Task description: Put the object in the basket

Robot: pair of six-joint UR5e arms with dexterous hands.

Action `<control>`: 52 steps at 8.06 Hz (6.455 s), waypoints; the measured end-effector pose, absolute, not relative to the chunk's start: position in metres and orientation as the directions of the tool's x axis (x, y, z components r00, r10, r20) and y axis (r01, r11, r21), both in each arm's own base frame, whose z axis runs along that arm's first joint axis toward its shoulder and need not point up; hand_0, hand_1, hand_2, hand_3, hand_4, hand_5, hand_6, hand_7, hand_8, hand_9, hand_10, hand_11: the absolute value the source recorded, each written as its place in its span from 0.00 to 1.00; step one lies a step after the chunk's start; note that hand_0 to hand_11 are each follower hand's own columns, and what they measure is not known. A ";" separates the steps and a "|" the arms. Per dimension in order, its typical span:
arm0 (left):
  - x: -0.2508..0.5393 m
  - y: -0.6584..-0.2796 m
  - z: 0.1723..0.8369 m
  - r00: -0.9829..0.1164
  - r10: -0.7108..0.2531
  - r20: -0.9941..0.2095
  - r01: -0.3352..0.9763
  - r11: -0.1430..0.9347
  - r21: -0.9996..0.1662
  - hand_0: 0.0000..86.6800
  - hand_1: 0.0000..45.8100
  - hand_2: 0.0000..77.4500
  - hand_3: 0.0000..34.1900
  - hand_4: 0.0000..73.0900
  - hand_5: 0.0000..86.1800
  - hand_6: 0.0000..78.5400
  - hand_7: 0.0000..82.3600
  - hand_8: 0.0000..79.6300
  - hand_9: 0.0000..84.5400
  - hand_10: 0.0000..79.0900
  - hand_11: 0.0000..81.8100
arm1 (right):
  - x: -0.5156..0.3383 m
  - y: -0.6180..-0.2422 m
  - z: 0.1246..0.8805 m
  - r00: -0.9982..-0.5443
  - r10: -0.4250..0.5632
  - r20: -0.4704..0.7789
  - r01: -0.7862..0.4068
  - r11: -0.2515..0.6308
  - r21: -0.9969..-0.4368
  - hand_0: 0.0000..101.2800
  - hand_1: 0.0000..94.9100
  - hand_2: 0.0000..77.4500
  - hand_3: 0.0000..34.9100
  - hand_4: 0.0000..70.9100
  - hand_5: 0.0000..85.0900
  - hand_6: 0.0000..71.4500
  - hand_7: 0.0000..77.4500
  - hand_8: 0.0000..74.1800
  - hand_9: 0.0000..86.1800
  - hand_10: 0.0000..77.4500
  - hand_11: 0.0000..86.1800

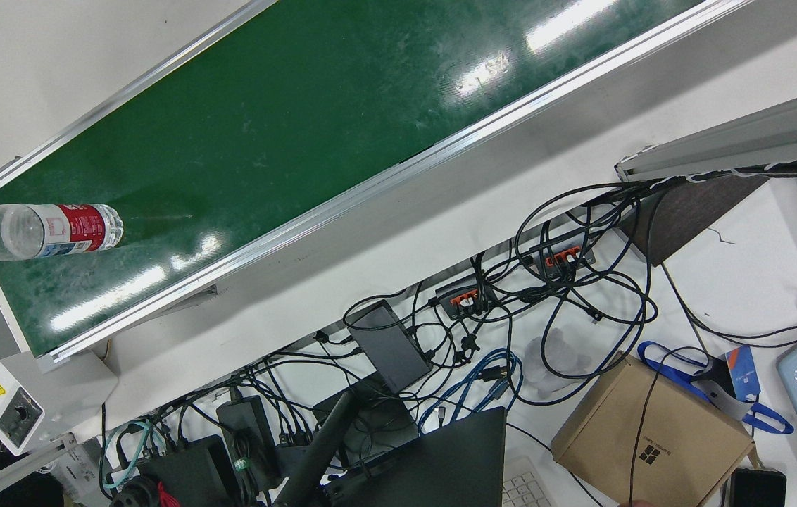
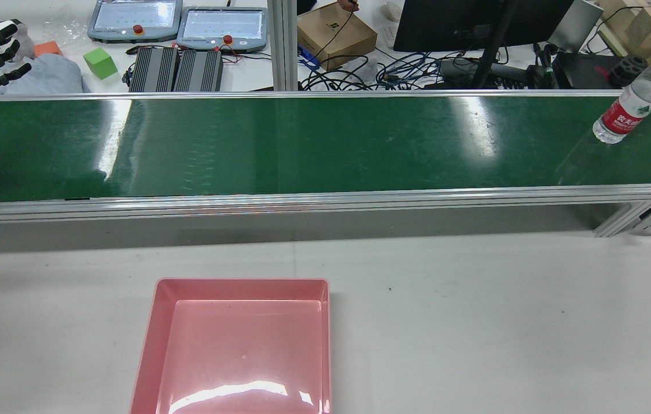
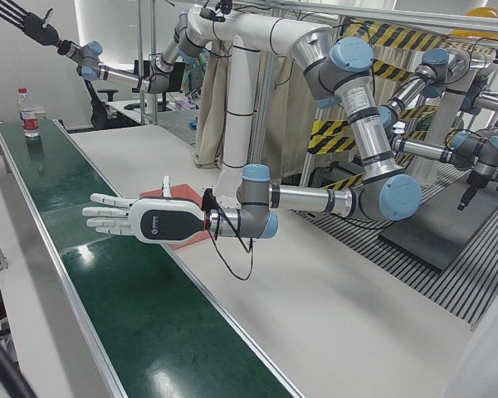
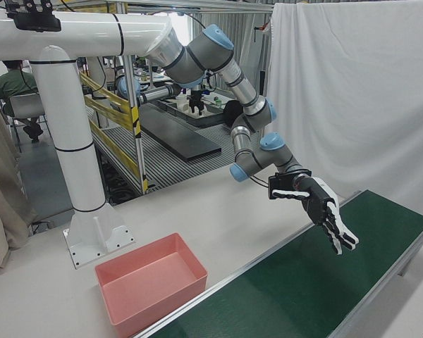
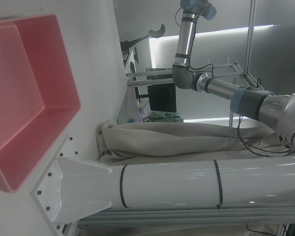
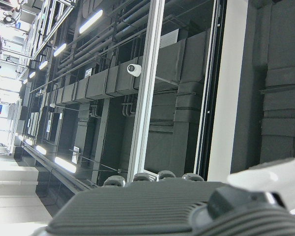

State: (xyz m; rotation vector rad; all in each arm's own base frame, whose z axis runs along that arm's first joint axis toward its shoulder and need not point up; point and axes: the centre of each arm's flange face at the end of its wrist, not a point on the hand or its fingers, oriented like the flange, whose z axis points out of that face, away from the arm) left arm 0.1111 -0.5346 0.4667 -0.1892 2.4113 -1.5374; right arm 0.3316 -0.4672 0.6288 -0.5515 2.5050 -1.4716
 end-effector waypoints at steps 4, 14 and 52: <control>0.111 -0.535 0.467 -0.954 -0.254 -0.161 0.039 0.427 -0.903 0.63 0.21 0.01 0.00 0.16 0.10 0.03 0.01 0.03 0.00 0.07 0.11 | 0.332 -0.467 0.629 -0.914 -0.405 0.029 -0.222 0.440 -0.870 0.00 0.00 0.01 0.00 0.01 0.00 0.00 0.01 0.00 0.00 0.01 0.00; 0.111 -0.535 0.467 -0.954 -0.254 -0.161 0.039 0.427 -0.903 0.64 0.37 0.01 0.00 0.19 0.13 0.03 0.01 0.03 0.01 0.07 0.13 | 0.332 -0.467 0.629 -0.914 -0.405 0.029 -0.222 0.440 -0.870 0.00 0.00 0.01 0.00 0.01 0.00 0.00 0.01 0.00 0.00 0.01 0.00; 0.109 -0.531 0.455 -0.955 -0.252 -0.158 0.033 0.439 -0.898 0.61 0.31 0.01 0.00 0.16 0.14 0.03 0.01 0.03 0.01 0.07 0.11 | 0.332 -0.467 0.629 -0.914 -0.404 0.029 -0.222 0.440 -0.870 0.00 0.00 0.01 0.00 0.01 0.00 0.00 0.01 0.00 0.00 0.01 0.00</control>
